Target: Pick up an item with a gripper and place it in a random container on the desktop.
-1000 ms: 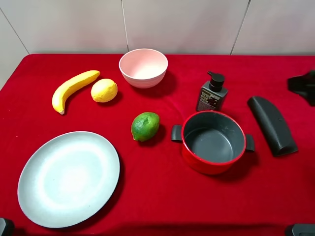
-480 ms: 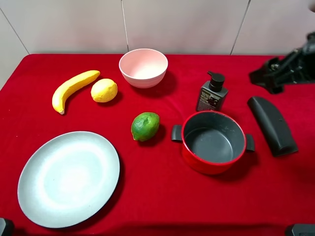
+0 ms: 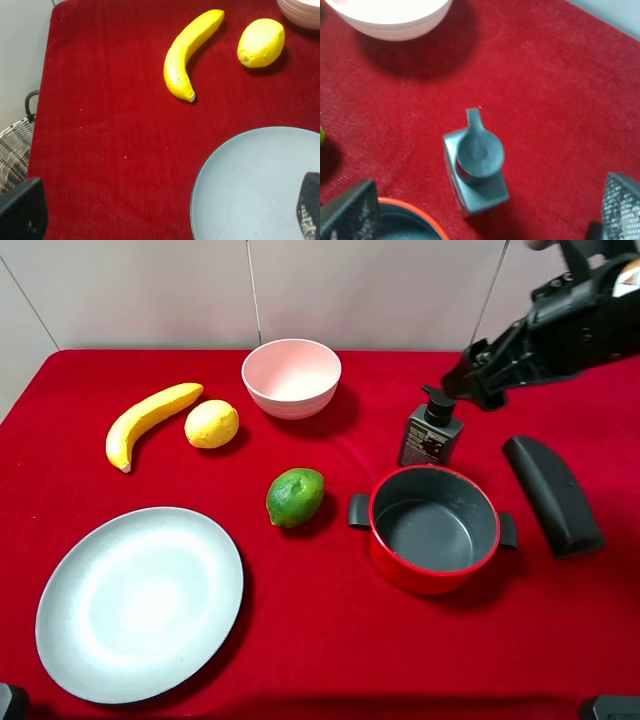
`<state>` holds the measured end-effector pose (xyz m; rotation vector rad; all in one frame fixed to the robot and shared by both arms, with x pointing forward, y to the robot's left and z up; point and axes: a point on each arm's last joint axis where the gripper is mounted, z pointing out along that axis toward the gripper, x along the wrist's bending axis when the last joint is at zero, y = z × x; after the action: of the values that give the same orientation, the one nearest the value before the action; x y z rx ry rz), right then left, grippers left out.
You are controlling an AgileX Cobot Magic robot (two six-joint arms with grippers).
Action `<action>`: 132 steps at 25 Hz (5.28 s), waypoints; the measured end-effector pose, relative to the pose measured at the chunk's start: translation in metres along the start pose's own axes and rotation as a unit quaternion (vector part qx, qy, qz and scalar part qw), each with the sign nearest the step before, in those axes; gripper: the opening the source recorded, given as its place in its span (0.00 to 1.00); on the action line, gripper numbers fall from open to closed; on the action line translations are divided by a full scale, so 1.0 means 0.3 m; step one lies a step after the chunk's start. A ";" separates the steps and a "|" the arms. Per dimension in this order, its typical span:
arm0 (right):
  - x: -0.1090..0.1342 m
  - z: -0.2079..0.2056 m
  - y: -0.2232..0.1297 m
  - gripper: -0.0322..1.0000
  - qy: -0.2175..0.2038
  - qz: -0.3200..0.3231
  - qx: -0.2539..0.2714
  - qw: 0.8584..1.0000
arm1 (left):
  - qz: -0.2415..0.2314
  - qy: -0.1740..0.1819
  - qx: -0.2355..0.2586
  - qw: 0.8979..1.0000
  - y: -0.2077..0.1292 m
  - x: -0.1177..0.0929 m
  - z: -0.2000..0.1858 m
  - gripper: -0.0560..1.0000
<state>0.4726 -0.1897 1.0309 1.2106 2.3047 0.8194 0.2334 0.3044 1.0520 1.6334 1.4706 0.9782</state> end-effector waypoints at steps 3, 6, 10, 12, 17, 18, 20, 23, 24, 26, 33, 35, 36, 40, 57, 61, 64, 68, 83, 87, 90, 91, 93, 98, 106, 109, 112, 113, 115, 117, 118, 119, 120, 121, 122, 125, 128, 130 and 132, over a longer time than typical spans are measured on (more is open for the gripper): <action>0.016 0.032 0.029 0.70 0.009 -0.009 0.005 1.000 | 0.000 0.000 0.000 1.000 0.000 0.000 0.000 0.99; 0.028 0.072 0.054 0.70 0.016 -0.014 0.013 1.000 | 0.000 0.000 0.000 1.000 0.000 0.000 0.000 0.99; 0.030 0.126 0.075 0.70 0.021 -0.013 0.026 0.999 | 0.000 0.000 0.000 1.000 0.000 0.000 0.000 0.99; 0.030 0.151 0.078 0.70 0.022 -0.013 0.034 0.999 | 0.000 0.000 0.000 1.000 0.000 0.000 0.000 0.99; 0.053 0.198 0.067 0.70 0.032 -0.020 0.053 0.998 | 0.000 0.000 0.000 1.000 0.000 0.000 0.000 0.99; 0.060 0.203 0.066 0.70 0.035 -0.021 0.055 0.998 | 0.000 0.000 0.000 1.000 0.000 0.000 0.000 0.99; 0.073 0.214 0.062 0.70 0.039 -0.025 0.061 0.997 | 0.000 0.000 0.000 1.000 0.000 0.000 0.000 0.99; 0.081 0.239 0.051 0.70 0.042 -0.027 0.073 0.996 | 0.000 0.000 0.000 1.000 0.000 0.000 0.000 0.99; 0.081 0.250 0.046 0.70 0.043 -0.027 0.077 0.996 | 0.000 0.000 0.000 1.000 0.000 0.000 0.000 0.99; 0.082 0.269 0.042 0.70 0.042 -0.029 0.079 0.996 | 0.000 0.000 0.000 1.000 0.000 0.000 0.000 0.99; 0.082 0.322 0.017 0.70 0.039 -0.044 0.099 0.993 | 0.000 0.000 0.000 1.000 0.000 0.000 0.000 0.99; 0.081 0.329 0.013 0.70 0.038 -0.049 0.103 0.993 | 0.000 0.000 0.000 1.000 0.000 0.000 0.000 0.99; 0.081 0.331 0.012 0.70 0.038 -0.050 0.104 0.993 | 0.000 0.000 0.000 1.000 0.000 0.000 0.000 0.99; 0.071 0.347 0.001 0.70 0.035 -0.051 0.113 0.992 | 0.000 0.000 0.000 1.000 0.000 0.000 0.000 0.99; 0.047 0.441 -0.055 0.70 0.029 -0.058 0.145 0.987 | 0.000 0.000 0.000 1.000 0.000 0.000 0.000 0.99; 0.047 0.443 -0.055 0.70 0.028 -0.059 0.143 0.988 | 0.000 0.000 0.000 1.000 0.000 0.000 0.000 0.99; 0.047 0.443 -0.055 0.70 0.028 -0.060 0.143 0.988 | 0.000 0.000 0.000 1.000 0.000 0.000 0.000 0.99; 0.047 0.443 -0.055 0.67 0.028 -0.058 0.143 0.988 | 0.000 0.000 0.000 1.000 0.000 0.000 0.000 0.99; 0.046 0.441 -0.053 0.34 0.027 -0.059 0.144 0.987 | 0.000 0.000 0.000 1.000 0.000 0.000 0.000 0.99; 0.046 0.441 -0.053 0.34 0.027 -0.059 0.144 0.987 | 0.000 0.000 0.000 1.000 0.000 0.000 0.000 0.99; 0.046 0.441 -0.053 0.34 0.027 -0.059 0.144 0.987 | 0.000 0.000 0.000 1.000 0.000 0.000 0.000 0.99; 0.046 0.441 -0.053 0.34 0.027 -0.059 0.144 0.987 | 0.000 0.000 0.000 1.000 0.000 0.000 0.000 0.99; 0.046 0.441 -0.053 0.34 0.027 -0.059 0.143 0.988 | 0.000 0.000 0.000 1.000 0.000 0.000 0.000 0.99; 0.045 0.441 -0.049 0.34 0.027 -0.059 0.143 0.988 | 0.000 0.000 0.000 1.000 0.000 0.000 0.000 0.99; 0.040 0.440 -0.009 0.34 0.027 -0.059 0.143 0.988 | 0.000 0.000 0.000 1.000 0.000 0.000 0.000 0.99; 0.038 0.436 0.013 0.34 0.027 -0.059 0.143 0.988 | 0.000 0.000 0.000 1.000 0.000 0.000 0.000 0.99; 0.034 0.429 0.037 0.34 0.027 -0.062 0.147 0.987 | 0.000 0.000 0.000 1.000 0.000 0.000 0.000 0.99; 0.033 0.426 0.045 0.34 0.027 -0.062 0.149 0.987 | 0.000 0.000 0.000 1.000 0.000 0.000 0.000 0.99; 0.031 0.420 0.061 0.34 0.028 -0.063 0.153 0.986 | 0.000 0.000 0.000 1.000 0.000 0.000 0.000 0.99; 0.029 0.415 0.074 0.34 0.028 -0.062 0.157 0.985 | 0.000 0.000 0.000 1.000 0.000 0.000 0.000 0.99; 0.028 0.411 0.082 0.34 0.029 -0.062 0.159 0.985 | 0.000 0.000 0.000 1.000 0.000 0.000 0.000 0.99; 0.027 0.409 0.087 0.34 0.029 -0.063 0.162 0.984 | 0.000 0.000 0.000 1.000 0.000 0.000 0.000 0.99; 0.027 0.405 0.097 0.34 0.029 -0.063 0.162 0.984 | 0.000 0.000 0.000 1.000 0.000 0.000 0.000 0.99; 0.031 0.401 0.108 0.34 0.030 -0.067 0.163 0.984 | 0.000 0.000 0.000 1.000 0.000 0.000 0.000 0.99; 0.035 0.397 0.120 0.34 0.030 -0.071 0.163 0.984 | 0.000 0.000 0.000 1.000 0.000 0.000 0.000 0.99; 0.061 0.383 0.158 0.34 0.036 -0.082 0.159 0.983 | 0.000 0.000 0.000 1.000 0.000 0.000 0.000 0.99; 0.084 0.351 0.200 0.34 0.040 -0.093 0.152 0.983 | 0.000 0.000 0.000 1.000 0.000 0.000 0.000 0.99; 0.100 0.321 0.230 0.34 0.042 -0.100 0.144 0.984 | 0.000 0.000 0.000 1.000 0.000 0.000 0.000 0.99; 0.121 0.295 0.251 0.34 0.045 -0.109 0.137 0.983 | 0.000 0.000 0.000 1.000 0.000 0.000 0.000 0.99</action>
<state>0.5506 -0.0980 1.0121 1.0171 2.6339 0.5014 0.2334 0.3044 1.0520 1.6334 1.4706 0.9782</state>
